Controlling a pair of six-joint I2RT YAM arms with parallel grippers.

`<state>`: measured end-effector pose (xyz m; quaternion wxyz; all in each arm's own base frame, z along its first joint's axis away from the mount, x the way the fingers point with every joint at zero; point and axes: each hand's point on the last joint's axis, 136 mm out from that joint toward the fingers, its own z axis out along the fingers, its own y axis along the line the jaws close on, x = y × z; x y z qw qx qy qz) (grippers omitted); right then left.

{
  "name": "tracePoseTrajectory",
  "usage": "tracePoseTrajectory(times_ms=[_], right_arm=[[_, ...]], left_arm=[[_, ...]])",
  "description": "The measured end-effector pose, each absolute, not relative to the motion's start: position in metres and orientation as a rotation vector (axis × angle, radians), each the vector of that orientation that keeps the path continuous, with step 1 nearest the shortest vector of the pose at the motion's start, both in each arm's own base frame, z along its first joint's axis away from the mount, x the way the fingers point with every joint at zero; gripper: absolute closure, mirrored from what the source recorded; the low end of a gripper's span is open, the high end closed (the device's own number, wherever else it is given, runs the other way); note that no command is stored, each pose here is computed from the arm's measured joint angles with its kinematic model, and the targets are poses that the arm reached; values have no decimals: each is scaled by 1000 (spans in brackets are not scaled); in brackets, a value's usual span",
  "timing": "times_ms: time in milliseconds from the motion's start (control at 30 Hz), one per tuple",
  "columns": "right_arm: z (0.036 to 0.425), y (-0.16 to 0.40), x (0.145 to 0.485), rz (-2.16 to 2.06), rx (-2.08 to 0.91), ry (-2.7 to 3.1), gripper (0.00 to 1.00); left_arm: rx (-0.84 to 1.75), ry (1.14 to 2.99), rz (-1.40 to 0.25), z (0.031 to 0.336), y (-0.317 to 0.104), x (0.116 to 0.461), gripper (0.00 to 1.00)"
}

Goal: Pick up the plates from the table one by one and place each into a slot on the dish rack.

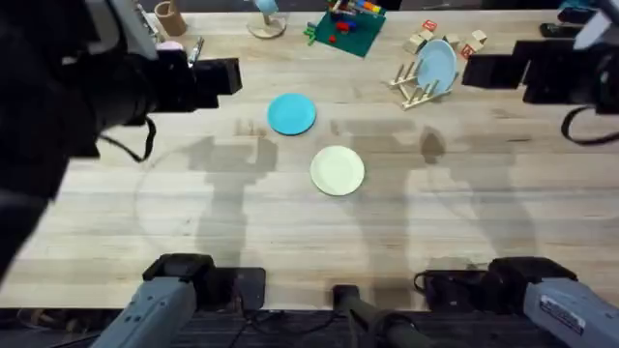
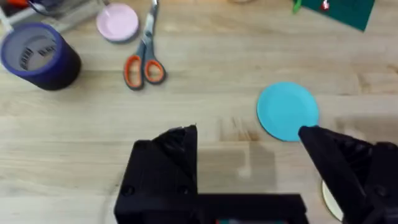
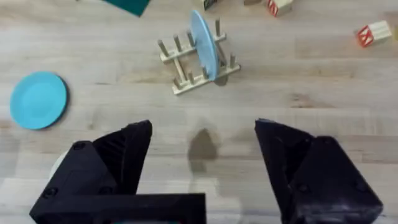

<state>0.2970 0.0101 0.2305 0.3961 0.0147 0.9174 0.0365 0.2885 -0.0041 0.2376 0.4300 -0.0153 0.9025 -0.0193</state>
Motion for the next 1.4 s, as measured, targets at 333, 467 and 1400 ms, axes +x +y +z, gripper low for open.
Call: tracePoseTrajectory(times_ms=[333, 467, 1400], right_arm=[[229, 10, 312, 91, 36, 2372, 5], [229, 10, 312, 91, 37, 2373, 5], [229, 10, 312, 91, 37, 2374, 5]], left_arm=[[-32, 2363, -72, 222, -8, 315, 8], [-40, 2380, -76, 216, -8, 317, 334], [156, 2457, -1039, 133, -76, 352, 960]])
